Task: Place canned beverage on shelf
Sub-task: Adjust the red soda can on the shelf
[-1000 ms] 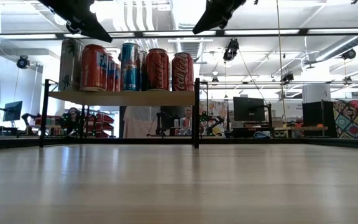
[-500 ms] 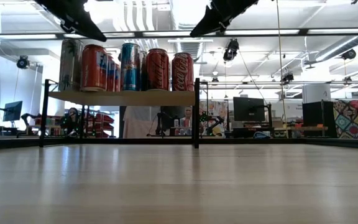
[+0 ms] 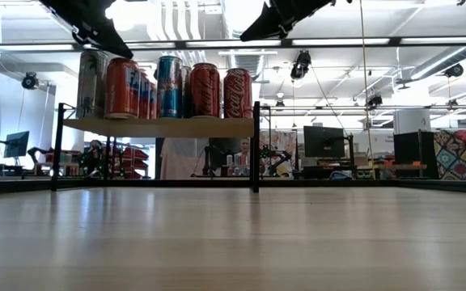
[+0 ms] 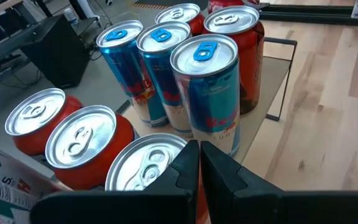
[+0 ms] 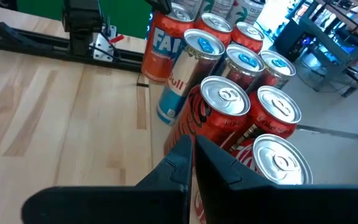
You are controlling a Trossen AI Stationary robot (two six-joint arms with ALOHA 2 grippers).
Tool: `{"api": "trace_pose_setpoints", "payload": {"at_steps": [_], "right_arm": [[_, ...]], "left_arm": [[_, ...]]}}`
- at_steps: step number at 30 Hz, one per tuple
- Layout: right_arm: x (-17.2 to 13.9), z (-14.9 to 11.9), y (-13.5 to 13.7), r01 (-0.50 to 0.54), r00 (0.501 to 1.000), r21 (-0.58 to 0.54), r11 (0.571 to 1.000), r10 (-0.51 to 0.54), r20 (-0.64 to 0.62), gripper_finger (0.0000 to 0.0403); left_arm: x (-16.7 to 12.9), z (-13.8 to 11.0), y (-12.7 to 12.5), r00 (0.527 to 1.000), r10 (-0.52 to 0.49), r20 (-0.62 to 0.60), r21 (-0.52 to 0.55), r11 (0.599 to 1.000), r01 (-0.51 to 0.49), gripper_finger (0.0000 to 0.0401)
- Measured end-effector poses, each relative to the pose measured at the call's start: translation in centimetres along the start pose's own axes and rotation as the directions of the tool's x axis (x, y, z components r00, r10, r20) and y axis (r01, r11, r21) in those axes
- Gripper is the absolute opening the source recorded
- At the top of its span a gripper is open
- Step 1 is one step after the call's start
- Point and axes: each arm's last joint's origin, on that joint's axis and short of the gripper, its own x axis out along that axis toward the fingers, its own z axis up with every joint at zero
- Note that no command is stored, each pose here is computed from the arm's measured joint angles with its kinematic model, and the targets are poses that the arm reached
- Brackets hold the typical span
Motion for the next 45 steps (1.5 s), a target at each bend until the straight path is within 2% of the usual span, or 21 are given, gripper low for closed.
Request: {"api": "trace_pose_setpoints", "payload": {"at_steps": [7, 12, 16, 29, 37, 45], "right_arm": [[0.0, 0.0, 0.0, -0.001, 1.0, 0.037, 0.999, 0.001, -0.003, 0.0009], [0.0, 0.0, 0.0, -0.002, 1.0, 0.045, 0.999, 0.002, -0.005, 0.0009], [0.0, -0.1, 0.1, -0.004, 1.0, 0.059, 0.998, 0.004, -0.012, 0.0009], [0.0, -0.4, 0.1, -0.011, 0.999, 0.066, 0.998, 0.014, -0.04, 0.0009], [0.0, -0.4, 0.1, -0.005, 0.999, 0.066, 0.998, 0.008, -0.044, 0.0009], [0.0, -0.4, 0.1, -0.004, 0.999, 0.07, 0.998, 0.007, -0.043, 0.0009]], "left_arm": [[-0.3, -0.2, 0.1, 1.0, 0.001, -0.01, 0.004, 1.0, -0.001, 0.0], [-1.3, 1.4, 0.5, 0.999, 0.01, 0.049, -0.026, 1.0, -0.009, 0.0], [-1.5, 2.3, 1.0, 0.994, 0.094, 0.058, -0.054, 0.994, -0.091, 0.0], [1.7, 1.8, -0.1, 0.989, 0.092, -0.113, 0.009, 0.996, -0.091, 0.0], [1.3, 1.8, 0.1, 0.989, 0.091, -0.115, 0.011, 0.996, -0.09, 0.0], [0.2, 1.5, 0.4, 0.99, 0.091, -0.112, 0.067, 0.994, -0.084, 0.0]]}}
